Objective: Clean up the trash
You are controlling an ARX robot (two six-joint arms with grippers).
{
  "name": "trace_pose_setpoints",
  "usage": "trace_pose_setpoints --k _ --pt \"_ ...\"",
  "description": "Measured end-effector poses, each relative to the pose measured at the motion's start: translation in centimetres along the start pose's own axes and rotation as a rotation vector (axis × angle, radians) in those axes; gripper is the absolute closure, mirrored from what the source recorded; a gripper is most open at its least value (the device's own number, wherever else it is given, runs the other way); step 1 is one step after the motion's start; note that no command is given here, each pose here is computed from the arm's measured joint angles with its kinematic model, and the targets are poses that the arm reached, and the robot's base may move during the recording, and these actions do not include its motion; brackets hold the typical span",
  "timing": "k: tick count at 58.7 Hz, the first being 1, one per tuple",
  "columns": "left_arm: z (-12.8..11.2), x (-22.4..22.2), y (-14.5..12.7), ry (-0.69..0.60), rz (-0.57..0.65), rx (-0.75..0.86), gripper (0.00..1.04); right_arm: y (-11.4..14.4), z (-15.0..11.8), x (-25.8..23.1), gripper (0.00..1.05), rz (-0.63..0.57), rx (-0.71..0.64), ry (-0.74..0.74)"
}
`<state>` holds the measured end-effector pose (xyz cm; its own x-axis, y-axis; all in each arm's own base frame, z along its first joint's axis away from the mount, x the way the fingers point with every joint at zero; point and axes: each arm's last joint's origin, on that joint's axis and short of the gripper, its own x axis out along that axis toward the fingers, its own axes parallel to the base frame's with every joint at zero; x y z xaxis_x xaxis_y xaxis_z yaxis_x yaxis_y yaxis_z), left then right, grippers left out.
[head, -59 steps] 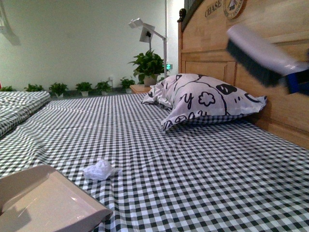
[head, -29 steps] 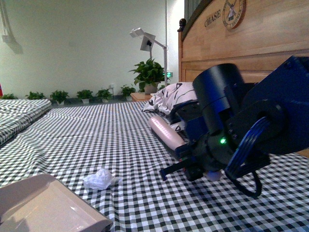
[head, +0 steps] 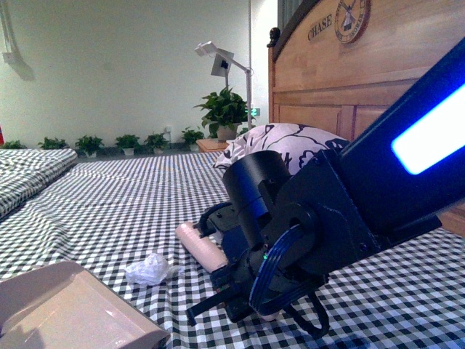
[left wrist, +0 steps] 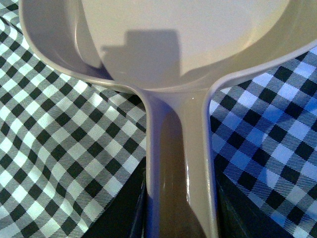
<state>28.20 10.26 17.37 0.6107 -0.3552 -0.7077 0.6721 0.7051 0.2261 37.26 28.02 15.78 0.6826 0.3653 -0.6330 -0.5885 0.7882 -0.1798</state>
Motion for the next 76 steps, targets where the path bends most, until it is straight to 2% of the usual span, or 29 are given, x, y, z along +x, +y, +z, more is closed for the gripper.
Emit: trace_pose_setpoints --k 13,27,31,39,48,53,60,68,76 --pt "0.0 0.0 0.0 0.0 0.0 0.0 0.77 1.6 0.6 -0.7 0.84 0.177 -0.043 0.009" --pt "0.0 0.0 0.0 0.0 0.0 0.0 0.77 2.1 1.0 -5.7 0.84 0.589 -0.053 -0.074" --pt "0.0 0.0 0.0 0.0 0.0 0.0 0.77 1.7 1.6 -7.5 0.84 0.624 -0.074 -0.111" --pt "0.0 0.0 0.0 0.0 0.0 0.0 0.77 -0.1 2.2 -9.6 0.84 0.564 -0.087 -0.158" --pt "0.0 0.0 0.0 0.0 0.0 0.001 0.77 -2.8 0.7 -9.6 0.84 0.451 -0.046 -0.158" --pt "0.0 0.0 0.0 0.0 -0.001 0.0 0.77 -4.8 -0.1 -9.4 0.84 0.352 0.022 -0.171" --pt "0.0 0.0 0.0 0.0 -0.001 0.0 0.77 -9.2 -1.0 -11.6 0.84 0.18 0.176 -0.232" --pt "-0.3 0.3 -0.4 -0.237 0.094 -0.048 0.77 -13.4 -2.6 -15.5 0.84 0.084 0.289 -0.286" --pt "0.7 -0.7 -0.2 -0.369 0.205 -0.14 0.77 -15.9 -4.1 -19.7 0.84 0.04 0.361 -0.344"
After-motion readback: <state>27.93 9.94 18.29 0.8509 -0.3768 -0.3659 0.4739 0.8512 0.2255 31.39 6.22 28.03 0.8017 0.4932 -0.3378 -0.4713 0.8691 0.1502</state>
